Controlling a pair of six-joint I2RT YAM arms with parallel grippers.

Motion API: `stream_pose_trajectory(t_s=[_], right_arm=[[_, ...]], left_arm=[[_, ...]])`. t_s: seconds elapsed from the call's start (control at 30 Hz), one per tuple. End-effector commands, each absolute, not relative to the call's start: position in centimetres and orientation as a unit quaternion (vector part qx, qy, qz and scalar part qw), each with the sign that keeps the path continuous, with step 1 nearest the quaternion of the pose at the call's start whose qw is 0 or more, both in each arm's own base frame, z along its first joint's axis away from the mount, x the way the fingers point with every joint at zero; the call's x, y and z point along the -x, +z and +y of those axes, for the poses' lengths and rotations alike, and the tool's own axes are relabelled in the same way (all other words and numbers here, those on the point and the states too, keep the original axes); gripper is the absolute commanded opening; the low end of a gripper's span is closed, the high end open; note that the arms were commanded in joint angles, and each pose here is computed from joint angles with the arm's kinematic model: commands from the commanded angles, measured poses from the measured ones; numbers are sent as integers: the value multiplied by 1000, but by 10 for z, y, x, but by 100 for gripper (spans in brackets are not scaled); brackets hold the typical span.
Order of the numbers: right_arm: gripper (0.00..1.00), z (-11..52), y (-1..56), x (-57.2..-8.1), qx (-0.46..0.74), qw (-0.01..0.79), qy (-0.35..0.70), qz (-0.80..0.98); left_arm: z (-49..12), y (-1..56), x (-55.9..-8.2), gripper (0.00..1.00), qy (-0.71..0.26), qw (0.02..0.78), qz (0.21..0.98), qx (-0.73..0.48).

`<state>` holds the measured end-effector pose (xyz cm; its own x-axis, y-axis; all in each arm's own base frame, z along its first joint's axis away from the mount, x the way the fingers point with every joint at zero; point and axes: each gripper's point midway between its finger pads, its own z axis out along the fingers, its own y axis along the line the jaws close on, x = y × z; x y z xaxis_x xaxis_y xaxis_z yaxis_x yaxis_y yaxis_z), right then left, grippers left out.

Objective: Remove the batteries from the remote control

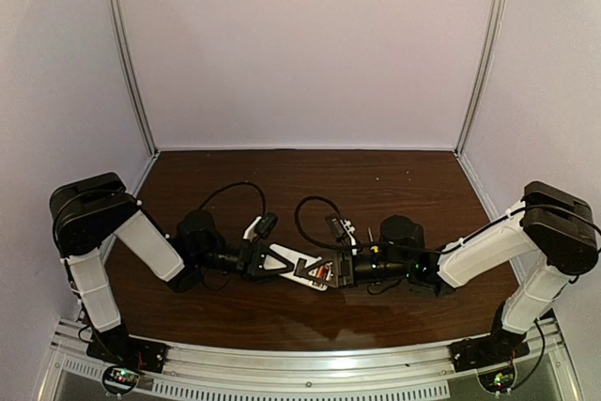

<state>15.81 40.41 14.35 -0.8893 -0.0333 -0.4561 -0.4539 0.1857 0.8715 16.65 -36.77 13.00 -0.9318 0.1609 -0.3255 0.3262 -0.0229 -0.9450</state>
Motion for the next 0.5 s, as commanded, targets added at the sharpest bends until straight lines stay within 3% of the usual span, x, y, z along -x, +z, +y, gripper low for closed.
stream_pose_trajectory(t_s=[0.0, 0.23, 0.37, 0.47], right_arm=[[0, 415, 167, -158, 173, 186, 645, 721], [0, 415, 162, -159, 171, 184, 639, 727], [2, 416, 157, -161, 169, 183, 635, 732], [25, 416, 152, -164, 167, 187, 619, 744]], left_arm=[[-358, 193, -167, 30, -747, 173, 597, -237], [-356, 193, -167, 17, -747, 175, 596, -236], [-356, 193, -168, 3, -747, 176, 597, -235], [-355, 192, -169, 0, -747, 176, 598, -232]])
